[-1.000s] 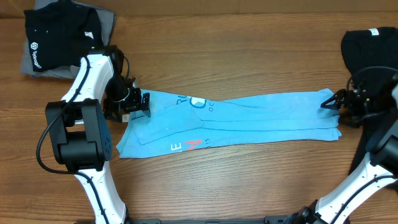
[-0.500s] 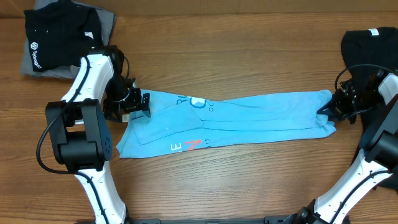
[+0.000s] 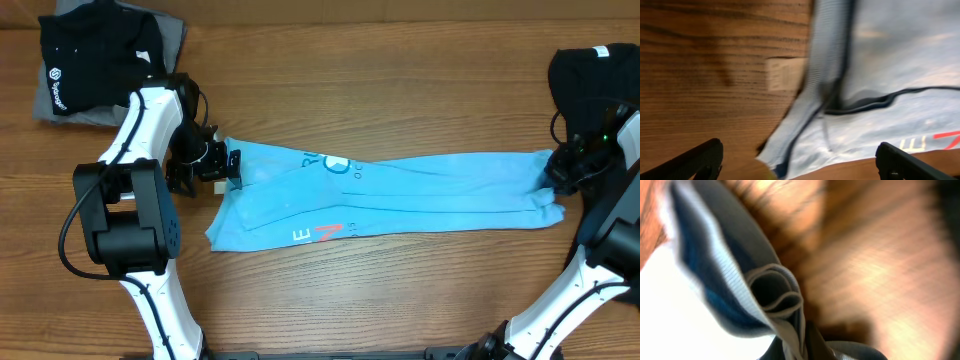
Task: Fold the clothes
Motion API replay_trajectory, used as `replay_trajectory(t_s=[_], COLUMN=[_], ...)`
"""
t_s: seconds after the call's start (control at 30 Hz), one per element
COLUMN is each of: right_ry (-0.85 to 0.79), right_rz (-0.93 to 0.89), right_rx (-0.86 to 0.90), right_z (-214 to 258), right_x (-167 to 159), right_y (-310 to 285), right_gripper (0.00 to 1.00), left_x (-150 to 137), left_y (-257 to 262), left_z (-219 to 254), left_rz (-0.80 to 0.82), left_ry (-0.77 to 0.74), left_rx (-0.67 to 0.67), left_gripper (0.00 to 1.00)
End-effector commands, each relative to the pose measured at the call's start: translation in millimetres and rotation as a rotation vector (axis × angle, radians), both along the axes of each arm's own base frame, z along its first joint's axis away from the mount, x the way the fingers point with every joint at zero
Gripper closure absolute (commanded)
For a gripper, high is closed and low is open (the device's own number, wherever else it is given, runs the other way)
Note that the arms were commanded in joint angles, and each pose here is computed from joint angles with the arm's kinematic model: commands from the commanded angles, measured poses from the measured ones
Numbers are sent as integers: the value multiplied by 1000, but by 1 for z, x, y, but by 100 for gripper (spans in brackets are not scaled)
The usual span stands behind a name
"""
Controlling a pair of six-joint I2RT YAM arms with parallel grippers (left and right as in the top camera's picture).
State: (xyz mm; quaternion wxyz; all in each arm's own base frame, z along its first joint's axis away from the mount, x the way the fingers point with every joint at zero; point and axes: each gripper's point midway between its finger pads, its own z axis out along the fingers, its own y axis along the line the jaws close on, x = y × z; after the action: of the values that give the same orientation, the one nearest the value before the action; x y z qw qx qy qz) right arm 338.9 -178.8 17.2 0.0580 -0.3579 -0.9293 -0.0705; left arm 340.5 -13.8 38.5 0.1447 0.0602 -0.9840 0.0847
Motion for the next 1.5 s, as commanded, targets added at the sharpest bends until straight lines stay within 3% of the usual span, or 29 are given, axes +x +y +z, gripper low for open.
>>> replay_trajectory(t_s=[0.0, 0.13, 0.33, 0.7, 1.27, 1.33, 1.4, 1.47], right_ry=[-52, -114, -153, -100, -84, -85, -80, -75], right_rz=[-44, -29, 137, 401, 573, 578, 582, 585], right_rx=[-180, -206, -205, -81, 74, 95, 105, 102], right_z=[48, 75, 98, 95, 58, 52, 47, 45], right_x=[8, 19, 35, 26, 0, -3, -6, -8], right_y=[-13, 6, 71, 195, 282, 288, 290, 290], right_gripper=[96, 96, 96, 96, 96, 81, 49, 36], left_x=[6, 6, 7, 7, 5, 5, 5, 5], left_y=[-2, -2, -2, -2, -2, -2, -2, -2], left_z=[15, 15, 15, 15, 15, 15, 15, 15], left_rz=[12, 12, 26, 26, 26, 26, 26, 26], left_ry=[-46, -46, -44, -43, -36, -36, -37, -37], left_rx=[-7, -7, -3, -3, -4, -4, -4, -4], left_gripper=[0, 0, 0, 0, 0, 0, 0, 0])
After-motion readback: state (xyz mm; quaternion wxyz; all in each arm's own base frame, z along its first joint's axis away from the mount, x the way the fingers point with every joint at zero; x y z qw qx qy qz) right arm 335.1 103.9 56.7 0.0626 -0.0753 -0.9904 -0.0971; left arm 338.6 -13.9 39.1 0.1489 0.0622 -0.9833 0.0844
